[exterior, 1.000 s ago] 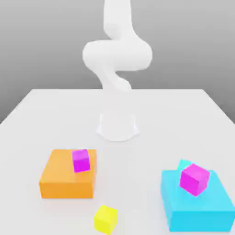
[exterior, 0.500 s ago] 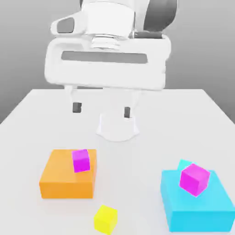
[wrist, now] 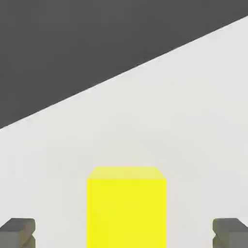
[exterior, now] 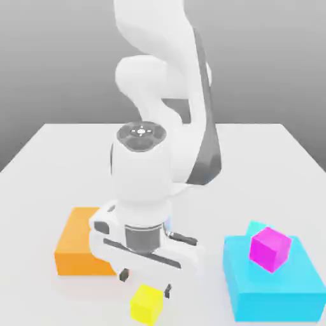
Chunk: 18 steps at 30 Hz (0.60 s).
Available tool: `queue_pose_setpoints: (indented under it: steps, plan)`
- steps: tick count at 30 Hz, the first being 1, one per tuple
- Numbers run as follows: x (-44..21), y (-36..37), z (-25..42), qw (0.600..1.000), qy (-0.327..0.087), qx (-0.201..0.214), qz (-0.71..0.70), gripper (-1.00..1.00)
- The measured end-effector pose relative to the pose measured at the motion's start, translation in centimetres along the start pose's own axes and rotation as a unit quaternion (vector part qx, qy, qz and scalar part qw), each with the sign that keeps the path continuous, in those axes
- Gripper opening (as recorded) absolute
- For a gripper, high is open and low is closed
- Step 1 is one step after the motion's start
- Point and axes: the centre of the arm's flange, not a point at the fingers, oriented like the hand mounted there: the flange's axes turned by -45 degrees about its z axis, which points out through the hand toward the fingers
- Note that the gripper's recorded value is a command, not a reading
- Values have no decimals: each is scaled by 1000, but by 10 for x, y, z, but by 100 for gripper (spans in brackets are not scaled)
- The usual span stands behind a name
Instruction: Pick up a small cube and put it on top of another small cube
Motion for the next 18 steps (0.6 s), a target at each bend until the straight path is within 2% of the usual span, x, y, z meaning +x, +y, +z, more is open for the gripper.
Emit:
queue_pose_setpoints:
  steps: [1, 8, 13, 18]
  plan:
    - [-1, 0, 11, 1000, 0, 0, 0, -100]
    - [-1, 0, 13, 1000, 0, 0, 0, -100]
    - [-1, -1, -40, 1000, 0, 0, -2, -100]
    - [-51, -97, -107, 988, 0, 3, -155, -100]
